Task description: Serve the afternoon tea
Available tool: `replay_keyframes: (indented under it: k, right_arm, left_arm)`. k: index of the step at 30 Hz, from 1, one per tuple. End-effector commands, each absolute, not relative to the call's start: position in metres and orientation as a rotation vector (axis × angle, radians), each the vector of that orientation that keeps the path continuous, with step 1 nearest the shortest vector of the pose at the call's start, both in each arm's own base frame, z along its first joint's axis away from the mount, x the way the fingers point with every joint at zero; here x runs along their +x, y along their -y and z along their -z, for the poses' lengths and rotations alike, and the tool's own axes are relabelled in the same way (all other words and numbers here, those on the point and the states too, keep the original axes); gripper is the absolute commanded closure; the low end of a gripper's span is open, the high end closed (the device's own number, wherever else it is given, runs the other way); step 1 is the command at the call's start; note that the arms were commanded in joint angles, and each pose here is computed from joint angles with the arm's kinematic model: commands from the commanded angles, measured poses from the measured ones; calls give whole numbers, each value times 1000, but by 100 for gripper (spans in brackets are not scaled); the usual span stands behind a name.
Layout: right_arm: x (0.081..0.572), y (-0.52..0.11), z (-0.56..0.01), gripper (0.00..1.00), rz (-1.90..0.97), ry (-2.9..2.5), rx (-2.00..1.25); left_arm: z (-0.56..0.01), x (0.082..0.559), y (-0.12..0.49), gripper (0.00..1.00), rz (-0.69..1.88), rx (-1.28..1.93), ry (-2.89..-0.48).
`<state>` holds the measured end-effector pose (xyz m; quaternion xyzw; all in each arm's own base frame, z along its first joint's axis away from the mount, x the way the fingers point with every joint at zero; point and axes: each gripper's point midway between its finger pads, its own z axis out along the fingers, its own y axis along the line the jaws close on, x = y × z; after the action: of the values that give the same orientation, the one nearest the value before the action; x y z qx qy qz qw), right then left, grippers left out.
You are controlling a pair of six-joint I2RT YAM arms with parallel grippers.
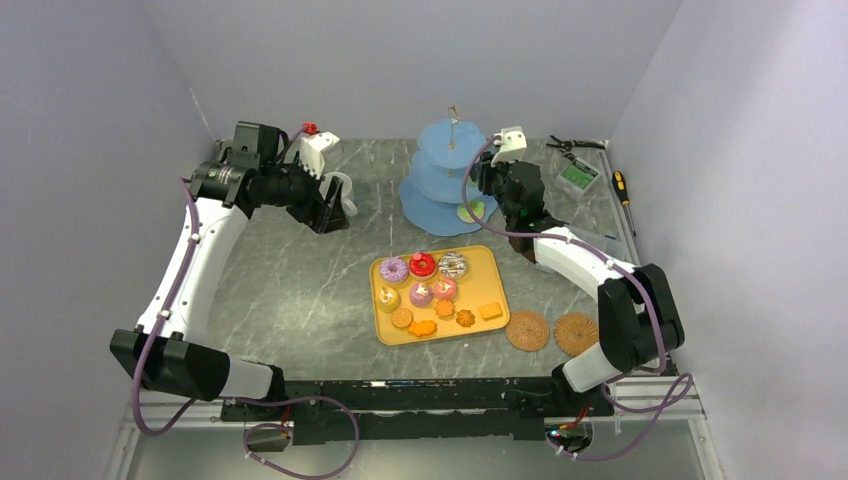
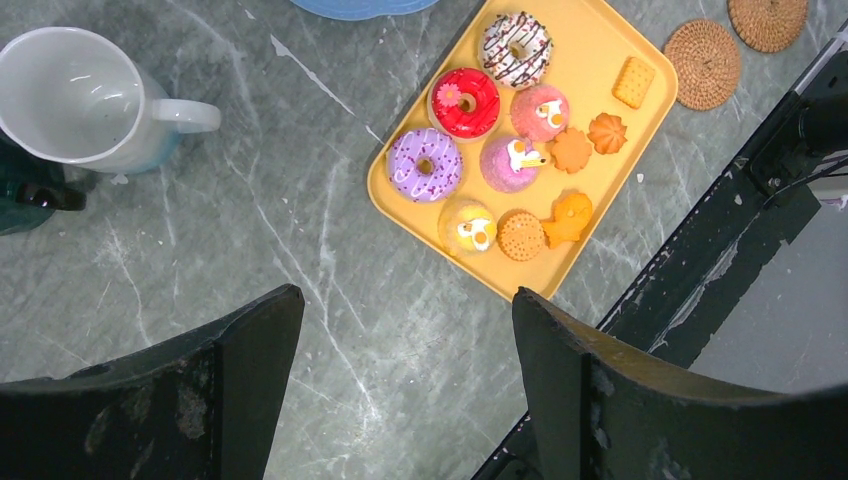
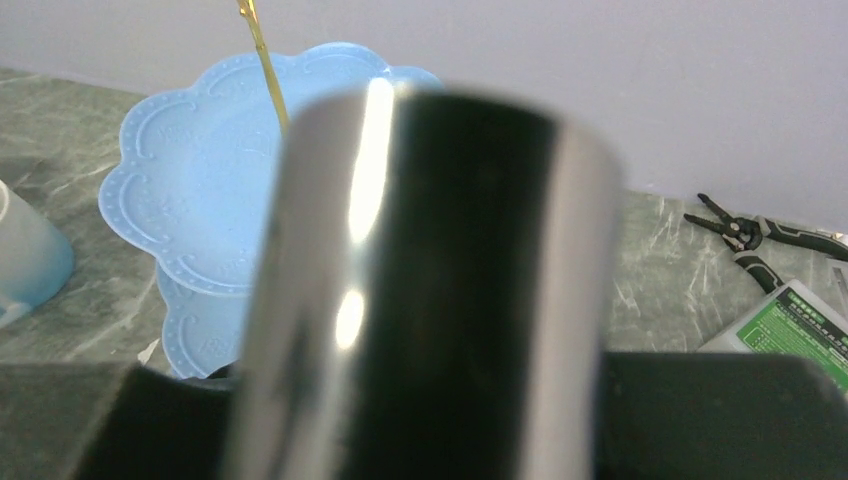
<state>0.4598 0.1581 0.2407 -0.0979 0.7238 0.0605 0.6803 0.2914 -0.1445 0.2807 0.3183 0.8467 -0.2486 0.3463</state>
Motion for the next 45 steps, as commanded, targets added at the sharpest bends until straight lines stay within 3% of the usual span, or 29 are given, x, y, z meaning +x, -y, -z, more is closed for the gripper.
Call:
replay_keyframes:
  k: [1,7,17,34,45]
  right_arm:
    - [471,-159,-289,64,-166,-1466,-170]
    - [471,-158,-277,59,-169,-1464,-156]
    - [466,-157,-266,41,-176,-1480,-163]
    - [399,-151,-303,39,-275,-1408,-225]
    - [337,-177,-258,40,-412,-1527,-295]
  left_arm:
    - [-290,289,143,18,631,845,-2152]
    - [-289,290,144,17,644,836,-2157]
    - [-287,288,142,17,635,850,-2167]
    - [-289,288,142,17,644,852,-2165]
    - [-288,288,144,18,659,839,-2176]
